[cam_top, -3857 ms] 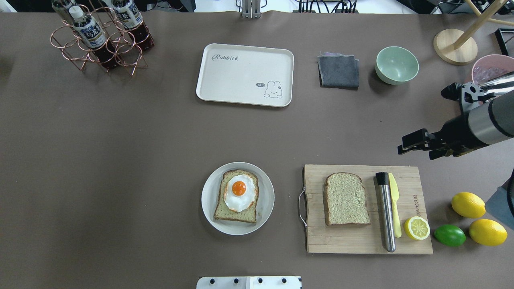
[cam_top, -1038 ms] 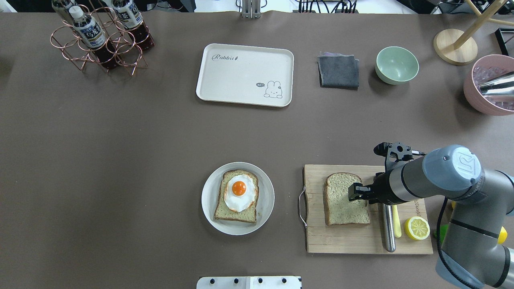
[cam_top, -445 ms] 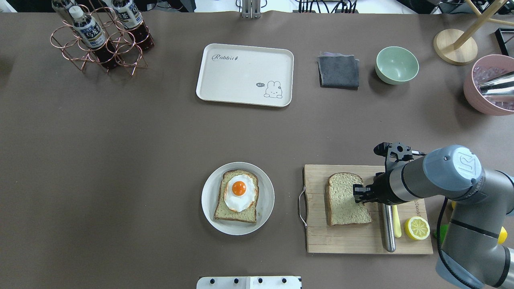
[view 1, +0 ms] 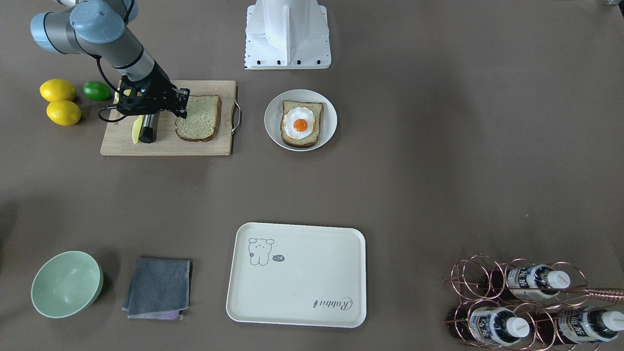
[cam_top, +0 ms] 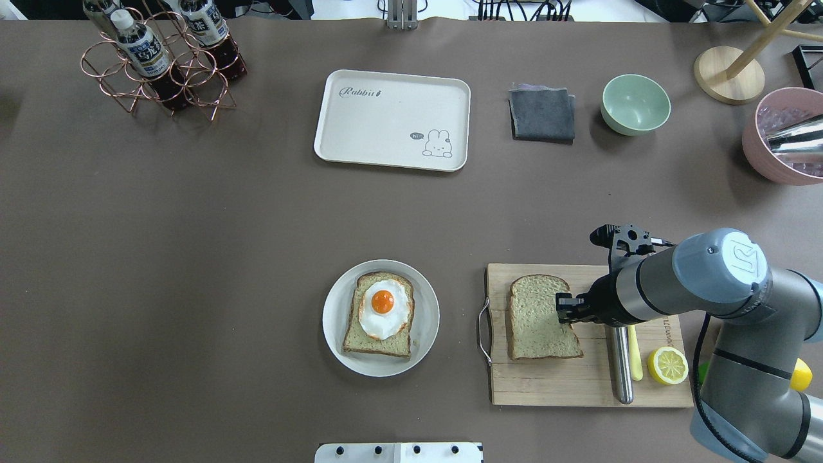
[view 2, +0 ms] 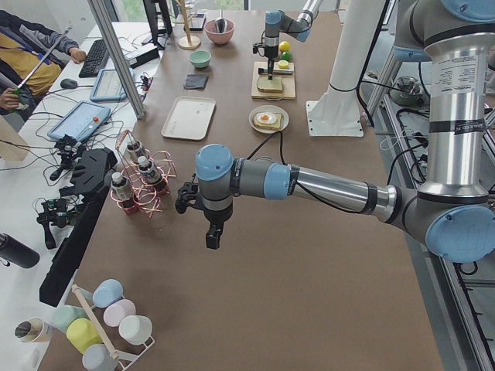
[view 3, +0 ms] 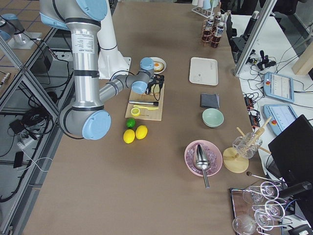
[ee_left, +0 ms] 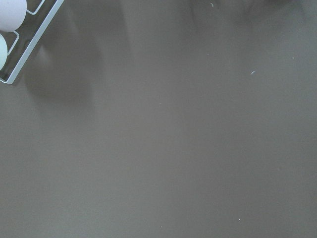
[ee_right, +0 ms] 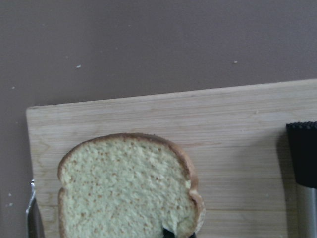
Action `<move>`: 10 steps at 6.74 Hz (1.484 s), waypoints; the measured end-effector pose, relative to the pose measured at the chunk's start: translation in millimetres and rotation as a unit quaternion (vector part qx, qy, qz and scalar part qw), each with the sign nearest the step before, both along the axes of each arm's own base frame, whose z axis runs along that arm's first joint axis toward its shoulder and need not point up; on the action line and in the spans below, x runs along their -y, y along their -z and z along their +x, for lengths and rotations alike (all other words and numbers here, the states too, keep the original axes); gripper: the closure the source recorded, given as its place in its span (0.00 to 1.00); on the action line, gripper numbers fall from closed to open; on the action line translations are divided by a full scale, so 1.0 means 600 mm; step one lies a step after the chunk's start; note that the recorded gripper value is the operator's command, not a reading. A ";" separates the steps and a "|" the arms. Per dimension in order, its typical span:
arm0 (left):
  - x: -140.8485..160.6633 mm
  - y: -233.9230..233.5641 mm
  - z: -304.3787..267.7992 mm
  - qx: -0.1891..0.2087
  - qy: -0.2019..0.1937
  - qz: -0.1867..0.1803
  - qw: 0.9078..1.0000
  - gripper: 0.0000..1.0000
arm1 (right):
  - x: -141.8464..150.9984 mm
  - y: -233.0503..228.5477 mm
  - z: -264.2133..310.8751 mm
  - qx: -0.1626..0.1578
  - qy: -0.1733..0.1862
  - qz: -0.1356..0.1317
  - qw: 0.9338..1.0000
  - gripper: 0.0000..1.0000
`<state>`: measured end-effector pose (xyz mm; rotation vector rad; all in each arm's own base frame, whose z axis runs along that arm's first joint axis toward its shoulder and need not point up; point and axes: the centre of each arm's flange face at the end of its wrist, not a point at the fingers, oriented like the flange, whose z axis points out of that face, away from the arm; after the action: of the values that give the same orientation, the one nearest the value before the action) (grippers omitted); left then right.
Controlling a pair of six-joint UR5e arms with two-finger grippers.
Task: Make sandwich and place on tray
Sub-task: 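Lift the bread slice with the right gripper toward the egg plate, then lower the bread slice onto the egg toast and release it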
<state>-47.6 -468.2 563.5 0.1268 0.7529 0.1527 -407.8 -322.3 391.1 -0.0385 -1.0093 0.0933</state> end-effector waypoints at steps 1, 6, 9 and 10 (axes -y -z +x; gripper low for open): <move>0.000 0.001 -0.001 0.000 0.001 0.001 1.000 0.03 | 0.005 0.029 -0.008 0.016 -0.002 0.006 1.000 1.00; -0.001 0.006 -0.002 -0.003 0.002 0.003 1.000 0.03 | 0.019 0.214 -0.099 0.107 -0.015 -0.007 0.994 1.00; -0.003 0.000 -0.002 -0.003 0.002 0.000 1.000 0.03 | 0.024 0.260 -0.197 0.110 0.002 -0.007 0.994 1.00; -0.003 -0.001 -0.002 -0.003 0.002 -0.001 1.000 0.03 | 0.026 0.263 -0.219 0.107 0.007 -0.006 0.994 1.00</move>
<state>-49.0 -466.2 564.2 0.1260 0.7591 0.1475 -538.9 -337.8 233.1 -0.0678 -1.2224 0.0842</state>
